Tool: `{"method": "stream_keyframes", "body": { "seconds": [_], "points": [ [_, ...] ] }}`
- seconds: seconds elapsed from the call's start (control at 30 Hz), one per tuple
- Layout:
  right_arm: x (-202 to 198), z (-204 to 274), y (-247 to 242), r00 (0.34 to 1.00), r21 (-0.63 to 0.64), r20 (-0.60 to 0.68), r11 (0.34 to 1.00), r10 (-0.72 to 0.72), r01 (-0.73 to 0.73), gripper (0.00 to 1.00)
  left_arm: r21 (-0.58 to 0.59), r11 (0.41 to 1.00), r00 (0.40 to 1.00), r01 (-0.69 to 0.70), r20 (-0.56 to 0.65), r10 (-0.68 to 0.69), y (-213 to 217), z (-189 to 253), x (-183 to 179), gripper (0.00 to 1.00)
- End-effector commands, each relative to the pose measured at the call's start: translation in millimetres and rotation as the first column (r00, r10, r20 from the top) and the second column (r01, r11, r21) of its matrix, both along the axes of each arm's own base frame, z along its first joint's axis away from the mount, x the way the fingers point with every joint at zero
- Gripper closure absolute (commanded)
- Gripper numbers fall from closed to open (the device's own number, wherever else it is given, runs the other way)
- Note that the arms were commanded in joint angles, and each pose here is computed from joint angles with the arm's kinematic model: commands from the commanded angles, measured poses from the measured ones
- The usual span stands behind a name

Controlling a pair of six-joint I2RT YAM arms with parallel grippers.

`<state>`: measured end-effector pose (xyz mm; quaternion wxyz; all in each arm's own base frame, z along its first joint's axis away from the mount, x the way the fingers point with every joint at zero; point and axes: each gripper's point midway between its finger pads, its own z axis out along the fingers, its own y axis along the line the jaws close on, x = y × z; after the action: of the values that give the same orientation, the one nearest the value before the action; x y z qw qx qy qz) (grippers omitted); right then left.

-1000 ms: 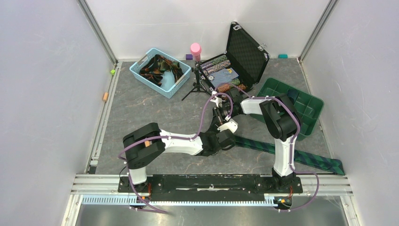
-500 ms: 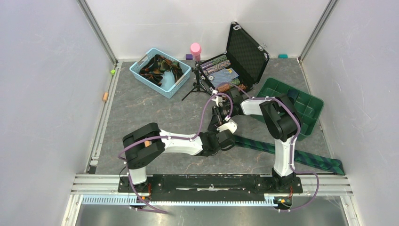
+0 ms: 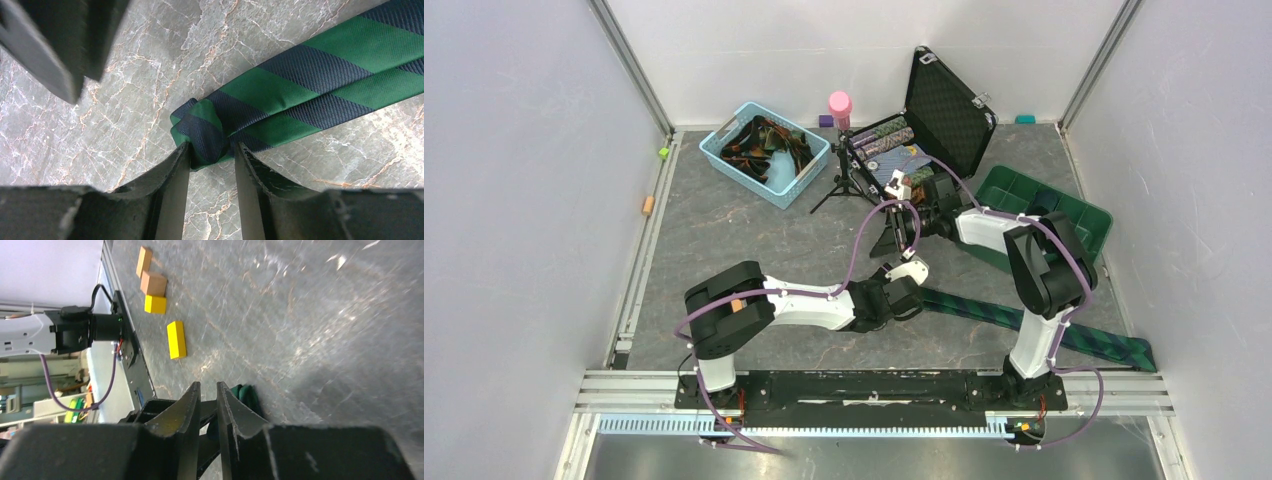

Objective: Roll the ties
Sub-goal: Roll the tie at the center of the board.

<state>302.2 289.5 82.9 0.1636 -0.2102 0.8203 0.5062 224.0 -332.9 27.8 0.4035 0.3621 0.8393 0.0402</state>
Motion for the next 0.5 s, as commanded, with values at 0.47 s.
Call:
{"method": "stream_keyframes", "body": {
  "seconds": [0.47],
  "points": [
    [-51.8,-40.8,4.4,0.981,-0.018,-0.132,0.99,0.14,-0.143,0.81,0.054,0.998,0.999,0.045,-0.026,-0.043,4.4,-11.8,-6.7,0.51]
  ]
}}
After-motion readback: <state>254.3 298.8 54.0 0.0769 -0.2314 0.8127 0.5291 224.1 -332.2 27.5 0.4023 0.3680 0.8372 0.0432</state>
